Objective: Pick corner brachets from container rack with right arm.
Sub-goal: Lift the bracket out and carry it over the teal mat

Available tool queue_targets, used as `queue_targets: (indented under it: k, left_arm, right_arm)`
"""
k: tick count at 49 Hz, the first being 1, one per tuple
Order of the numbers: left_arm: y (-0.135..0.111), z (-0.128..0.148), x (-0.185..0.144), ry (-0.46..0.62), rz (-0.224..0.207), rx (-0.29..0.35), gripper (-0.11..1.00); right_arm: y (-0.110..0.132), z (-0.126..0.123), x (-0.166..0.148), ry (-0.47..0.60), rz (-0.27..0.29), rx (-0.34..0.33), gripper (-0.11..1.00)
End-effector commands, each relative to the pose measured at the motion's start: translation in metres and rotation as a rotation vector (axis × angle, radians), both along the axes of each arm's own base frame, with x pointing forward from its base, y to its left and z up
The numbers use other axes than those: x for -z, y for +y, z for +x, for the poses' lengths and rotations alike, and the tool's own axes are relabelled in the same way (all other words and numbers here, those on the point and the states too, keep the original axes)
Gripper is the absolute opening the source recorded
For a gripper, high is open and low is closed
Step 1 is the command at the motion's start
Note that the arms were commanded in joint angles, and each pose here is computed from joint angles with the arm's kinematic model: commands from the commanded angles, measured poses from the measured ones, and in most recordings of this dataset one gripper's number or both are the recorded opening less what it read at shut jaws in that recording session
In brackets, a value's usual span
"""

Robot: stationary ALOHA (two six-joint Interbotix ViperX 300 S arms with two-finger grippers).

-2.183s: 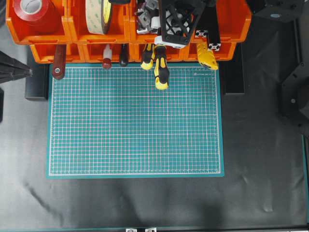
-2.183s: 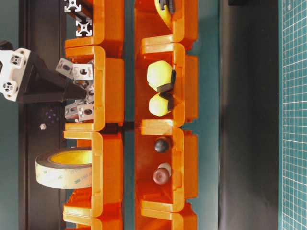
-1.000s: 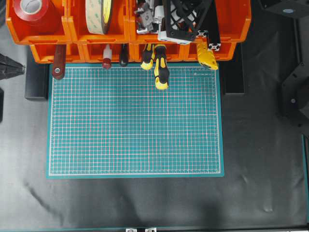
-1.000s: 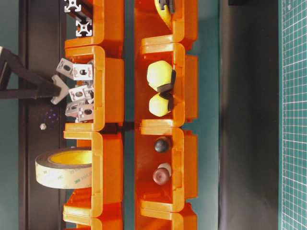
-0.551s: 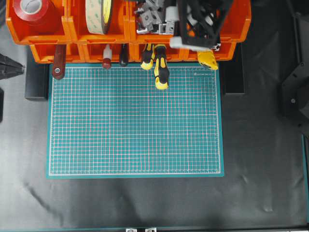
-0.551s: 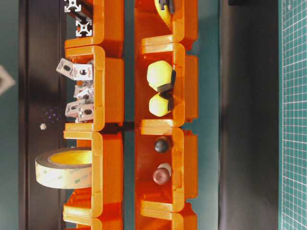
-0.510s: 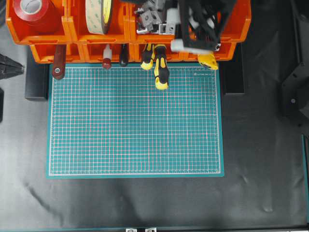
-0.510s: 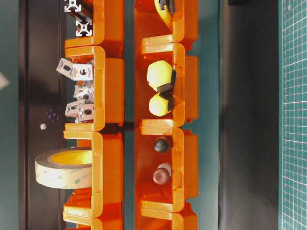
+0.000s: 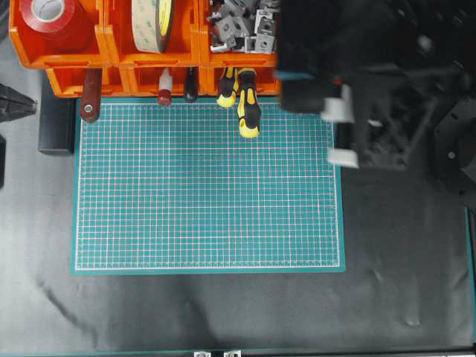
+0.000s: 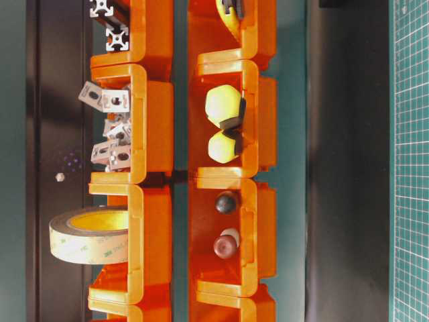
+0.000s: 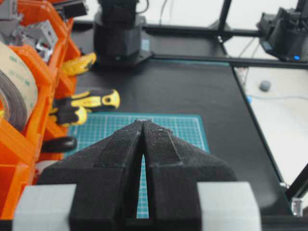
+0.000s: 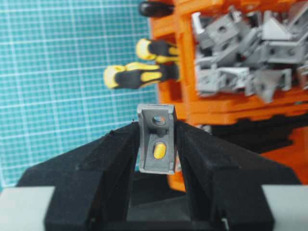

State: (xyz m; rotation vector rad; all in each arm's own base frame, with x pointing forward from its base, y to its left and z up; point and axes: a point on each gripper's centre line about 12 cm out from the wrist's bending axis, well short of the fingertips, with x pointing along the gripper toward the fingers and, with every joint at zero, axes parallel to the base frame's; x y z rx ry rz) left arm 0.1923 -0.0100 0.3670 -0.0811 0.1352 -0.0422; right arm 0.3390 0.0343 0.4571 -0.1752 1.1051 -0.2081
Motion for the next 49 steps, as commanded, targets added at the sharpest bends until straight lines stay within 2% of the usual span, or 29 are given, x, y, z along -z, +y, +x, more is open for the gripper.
queue_targets:
  k: [1,7,13,29,36,49]
  left_arm:
    - [-0.001,0.000,-0.007,-0.014,-0.001,0.004,0.00]
    - [-0.001,0.000,-0.008,-0.015,-0.001,0.005,0.00]
    - [-0.002,-0.001,-0.009,-0.020,-0.001,0.010,0.00]
    - [-0.004,-0.002,-0.010,-0.025,-0.002,0.022,0.00]
    - [-0.008,-0.002,-0.010,-0.023,0.004,0.043,0.00]
    - [-0.008,-0.001,-0.009,-0.020,0.001,0.042,0.00]
  right_arm:
    - [0.012,-0.016,-0.005,-0.083,0.021,-0.039,0.24]
    - [0.029,-0.028,0.008,-0.164,0.067,-0.075,0.24]
    - [0.049,-0.032,0.036,-0.220,0.124,-0.102,0.24]
    - [0.081,-0.022,0.131,-0.253,0.236,-0.133,0.24]
    - [0.084,-0.016,0.159,-0.246,0.250,-0.144,0.24]
    - [0.079,0.002,0.206,-0.163,0.222,-0.115,0.24]
